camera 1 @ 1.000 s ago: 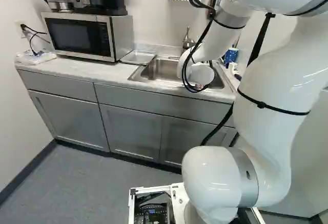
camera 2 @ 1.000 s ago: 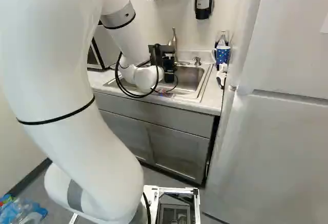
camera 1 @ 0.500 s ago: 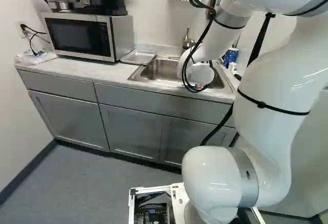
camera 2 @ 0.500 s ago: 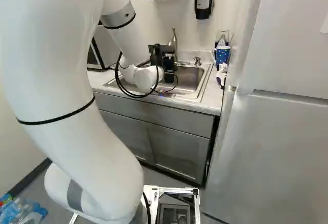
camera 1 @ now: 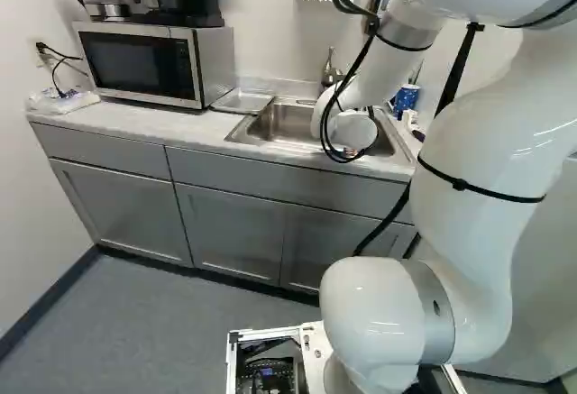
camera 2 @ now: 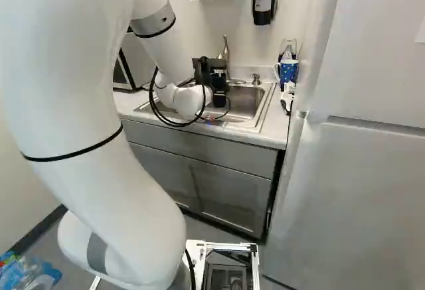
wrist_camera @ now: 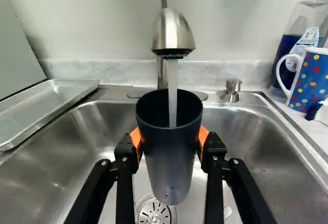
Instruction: Rinse the cup and place it in the tray
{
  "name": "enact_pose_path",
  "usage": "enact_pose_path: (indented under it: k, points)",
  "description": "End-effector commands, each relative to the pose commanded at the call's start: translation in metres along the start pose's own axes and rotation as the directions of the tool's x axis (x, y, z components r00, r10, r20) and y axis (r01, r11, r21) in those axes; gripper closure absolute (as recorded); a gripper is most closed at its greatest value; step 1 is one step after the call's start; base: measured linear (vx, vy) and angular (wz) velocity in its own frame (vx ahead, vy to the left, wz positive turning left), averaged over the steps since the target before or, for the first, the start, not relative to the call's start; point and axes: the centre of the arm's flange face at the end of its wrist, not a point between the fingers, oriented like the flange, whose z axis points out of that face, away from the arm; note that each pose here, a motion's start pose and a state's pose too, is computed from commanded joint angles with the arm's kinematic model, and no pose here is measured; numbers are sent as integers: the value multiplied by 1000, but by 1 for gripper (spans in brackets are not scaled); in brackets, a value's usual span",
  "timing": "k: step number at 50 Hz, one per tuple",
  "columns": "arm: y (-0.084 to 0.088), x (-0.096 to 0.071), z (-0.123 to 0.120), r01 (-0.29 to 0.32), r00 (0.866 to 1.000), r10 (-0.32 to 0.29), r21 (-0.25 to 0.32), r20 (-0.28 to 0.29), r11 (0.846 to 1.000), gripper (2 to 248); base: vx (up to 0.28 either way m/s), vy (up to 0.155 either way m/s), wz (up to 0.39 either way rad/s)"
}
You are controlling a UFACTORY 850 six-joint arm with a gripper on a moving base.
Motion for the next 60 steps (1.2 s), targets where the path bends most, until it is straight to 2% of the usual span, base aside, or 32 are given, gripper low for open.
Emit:
enact_pose_path:
  k: [60]
  points:
    - [0, 0, 0, 0, 1000, 0, 0, 0, 1000, 127, 0, 0, 0]
